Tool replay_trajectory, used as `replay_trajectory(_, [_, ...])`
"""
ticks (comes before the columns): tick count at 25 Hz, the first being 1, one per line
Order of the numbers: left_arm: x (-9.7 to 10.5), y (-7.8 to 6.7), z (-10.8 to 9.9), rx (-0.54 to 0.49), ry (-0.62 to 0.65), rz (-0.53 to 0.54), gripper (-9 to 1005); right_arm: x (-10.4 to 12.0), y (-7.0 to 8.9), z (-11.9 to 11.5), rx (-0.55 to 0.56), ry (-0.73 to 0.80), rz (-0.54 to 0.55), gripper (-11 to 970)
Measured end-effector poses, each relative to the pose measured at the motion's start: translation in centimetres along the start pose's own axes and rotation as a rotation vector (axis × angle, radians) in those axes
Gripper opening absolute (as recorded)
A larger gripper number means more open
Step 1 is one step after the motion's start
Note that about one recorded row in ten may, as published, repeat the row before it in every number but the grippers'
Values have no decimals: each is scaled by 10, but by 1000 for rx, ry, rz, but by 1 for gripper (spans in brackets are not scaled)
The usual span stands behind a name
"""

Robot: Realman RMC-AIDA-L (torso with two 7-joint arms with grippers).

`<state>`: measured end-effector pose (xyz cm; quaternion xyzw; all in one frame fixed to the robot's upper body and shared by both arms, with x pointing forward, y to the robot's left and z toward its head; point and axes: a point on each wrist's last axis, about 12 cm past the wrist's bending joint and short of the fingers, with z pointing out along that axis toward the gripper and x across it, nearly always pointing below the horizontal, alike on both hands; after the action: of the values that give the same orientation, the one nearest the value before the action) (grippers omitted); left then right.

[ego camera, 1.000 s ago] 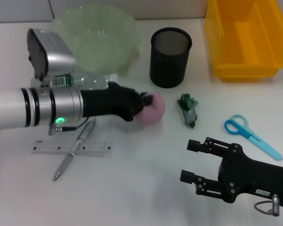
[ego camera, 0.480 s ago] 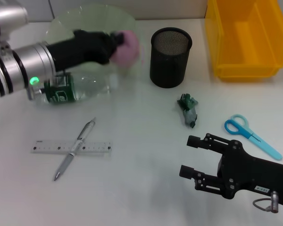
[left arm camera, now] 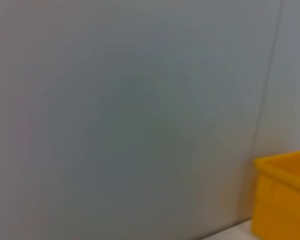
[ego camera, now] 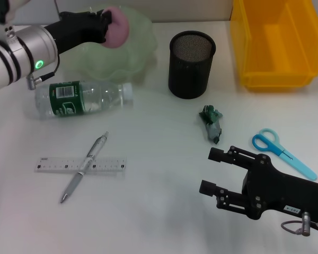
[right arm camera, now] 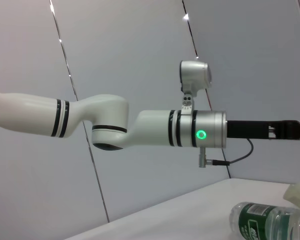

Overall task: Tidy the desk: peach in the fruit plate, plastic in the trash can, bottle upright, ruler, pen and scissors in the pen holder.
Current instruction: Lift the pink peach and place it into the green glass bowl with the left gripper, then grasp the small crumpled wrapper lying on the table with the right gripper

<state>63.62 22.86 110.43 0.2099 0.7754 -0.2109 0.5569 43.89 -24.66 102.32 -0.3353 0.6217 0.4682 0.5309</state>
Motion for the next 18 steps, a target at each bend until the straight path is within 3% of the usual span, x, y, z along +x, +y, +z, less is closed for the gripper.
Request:
replay_trajectory(6, [6,2,9,-53,49,6,174,1,1,-1,3,0,3,725])
replay_trajectory(14, [10,-1,9,-40,67,15,202,0,-1,0,1,0,-2,725])
replay_trajectory(18, [13,-5,7,-5,65,9,312,-1,-1,1,-1,0,-3,725])
